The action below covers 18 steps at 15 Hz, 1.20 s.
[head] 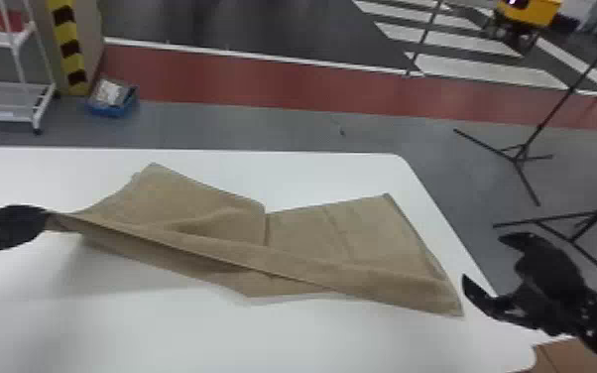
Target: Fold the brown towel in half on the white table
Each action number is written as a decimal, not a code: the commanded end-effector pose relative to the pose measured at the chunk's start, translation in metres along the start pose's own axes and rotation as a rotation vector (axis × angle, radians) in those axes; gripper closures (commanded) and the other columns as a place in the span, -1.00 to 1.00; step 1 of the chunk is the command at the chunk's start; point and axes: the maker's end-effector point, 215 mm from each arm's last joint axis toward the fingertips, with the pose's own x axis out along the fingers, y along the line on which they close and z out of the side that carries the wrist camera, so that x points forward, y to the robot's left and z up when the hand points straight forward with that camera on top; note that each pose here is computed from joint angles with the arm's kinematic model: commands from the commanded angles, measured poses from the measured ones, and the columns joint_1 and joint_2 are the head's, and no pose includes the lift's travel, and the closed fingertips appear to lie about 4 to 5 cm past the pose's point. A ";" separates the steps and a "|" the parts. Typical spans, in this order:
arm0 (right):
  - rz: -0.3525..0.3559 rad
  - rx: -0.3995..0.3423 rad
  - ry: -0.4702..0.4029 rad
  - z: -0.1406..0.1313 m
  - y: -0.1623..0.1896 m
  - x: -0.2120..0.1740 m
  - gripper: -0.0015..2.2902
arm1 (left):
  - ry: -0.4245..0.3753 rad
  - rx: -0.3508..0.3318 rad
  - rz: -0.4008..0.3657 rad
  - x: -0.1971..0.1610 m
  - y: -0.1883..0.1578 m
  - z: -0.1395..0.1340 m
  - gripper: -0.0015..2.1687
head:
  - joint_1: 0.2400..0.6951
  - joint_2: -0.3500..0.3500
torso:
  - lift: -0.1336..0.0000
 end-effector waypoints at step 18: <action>0.433 -0.224 0.245 -0.054 0.073 0.038 -0.49 | -0.019 -0.005 0.015 -0.017 0.007 -0.008 0.74 | 1.00 -0.65 | -0.88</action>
